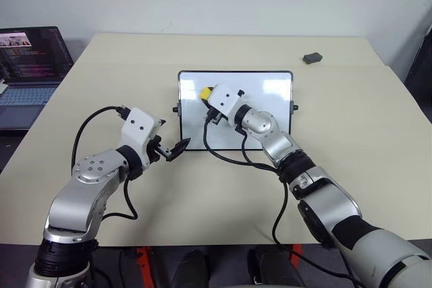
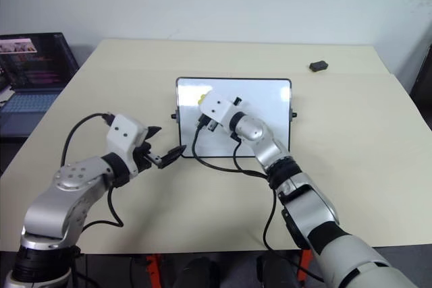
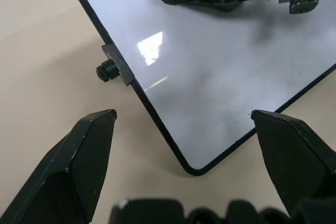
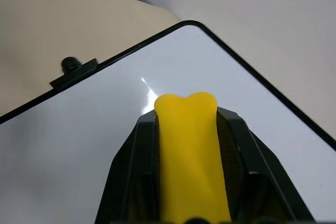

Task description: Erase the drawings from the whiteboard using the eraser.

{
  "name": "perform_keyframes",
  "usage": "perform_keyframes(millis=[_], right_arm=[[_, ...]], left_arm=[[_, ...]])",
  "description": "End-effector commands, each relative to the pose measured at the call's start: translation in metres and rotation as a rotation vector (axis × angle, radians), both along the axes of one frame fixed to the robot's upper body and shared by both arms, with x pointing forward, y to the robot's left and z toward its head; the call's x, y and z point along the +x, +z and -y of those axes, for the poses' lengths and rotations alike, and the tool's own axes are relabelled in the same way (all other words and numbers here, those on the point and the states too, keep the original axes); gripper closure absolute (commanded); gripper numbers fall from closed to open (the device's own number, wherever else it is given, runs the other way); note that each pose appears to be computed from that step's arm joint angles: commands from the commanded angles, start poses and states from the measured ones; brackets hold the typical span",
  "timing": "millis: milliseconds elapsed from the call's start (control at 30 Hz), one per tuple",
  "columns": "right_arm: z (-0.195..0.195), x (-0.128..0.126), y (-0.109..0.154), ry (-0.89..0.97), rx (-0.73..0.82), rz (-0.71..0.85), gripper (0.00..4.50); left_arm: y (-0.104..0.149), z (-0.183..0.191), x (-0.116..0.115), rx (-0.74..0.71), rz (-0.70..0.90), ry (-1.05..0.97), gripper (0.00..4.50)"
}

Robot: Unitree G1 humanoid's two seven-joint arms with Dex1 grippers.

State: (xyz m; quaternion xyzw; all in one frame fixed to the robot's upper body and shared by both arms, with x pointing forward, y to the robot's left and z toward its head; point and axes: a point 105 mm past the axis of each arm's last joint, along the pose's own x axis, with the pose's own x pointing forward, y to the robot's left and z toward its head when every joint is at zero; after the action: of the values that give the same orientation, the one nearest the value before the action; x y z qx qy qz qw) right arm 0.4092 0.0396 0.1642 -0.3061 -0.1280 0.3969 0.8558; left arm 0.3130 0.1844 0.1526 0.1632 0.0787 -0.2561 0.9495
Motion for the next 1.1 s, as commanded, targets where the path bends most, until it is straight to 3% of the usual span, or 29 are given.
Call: perform_keyframes(millis=[33,133,233,500,700,900,1100], right_arm=[[0.006,-0.012,-0.055,0.044,-0.164,-0.174,3.39],[0.005,-0.024,-0.07,0.105,-0.239,-0.219,3.39],[0.005,-0.025,-0.066,0.102,-0.222,-0.212,3.39],[0.008,-0.028,-0.018,0.124,-0.001,-0.202,3.39],[0.047,-0.048,0.012,0.109,0.166,-0.282,3.39],[0.105,-0.1,-0.012,0.069,0.065,-0.402,3.4],[0.161,-0.128,-0.034,-0.166,0.115,-0.514,3.4]], left_arm=[[0.009,0.005,0.0,-0.001,0.04,-0.021,0.0],[0.009,0.006,0.0,-0.002,0.038,-0.026,0.0],[0.01,0.006,0.001,-0.001,0.038,-0.029,0.0],[0.009,0.01,-0.002,-0.021,0.016,-0.068,0.0],[0.022,0.037,-0.015,-0.037,0.05,-0.265,0.0],[0.026,0.07,-0.027,-0.021,0.048,-0.495,0.0],[0.022,0.102,-0.03,-0.014,0.021,-0.689,0.0]])
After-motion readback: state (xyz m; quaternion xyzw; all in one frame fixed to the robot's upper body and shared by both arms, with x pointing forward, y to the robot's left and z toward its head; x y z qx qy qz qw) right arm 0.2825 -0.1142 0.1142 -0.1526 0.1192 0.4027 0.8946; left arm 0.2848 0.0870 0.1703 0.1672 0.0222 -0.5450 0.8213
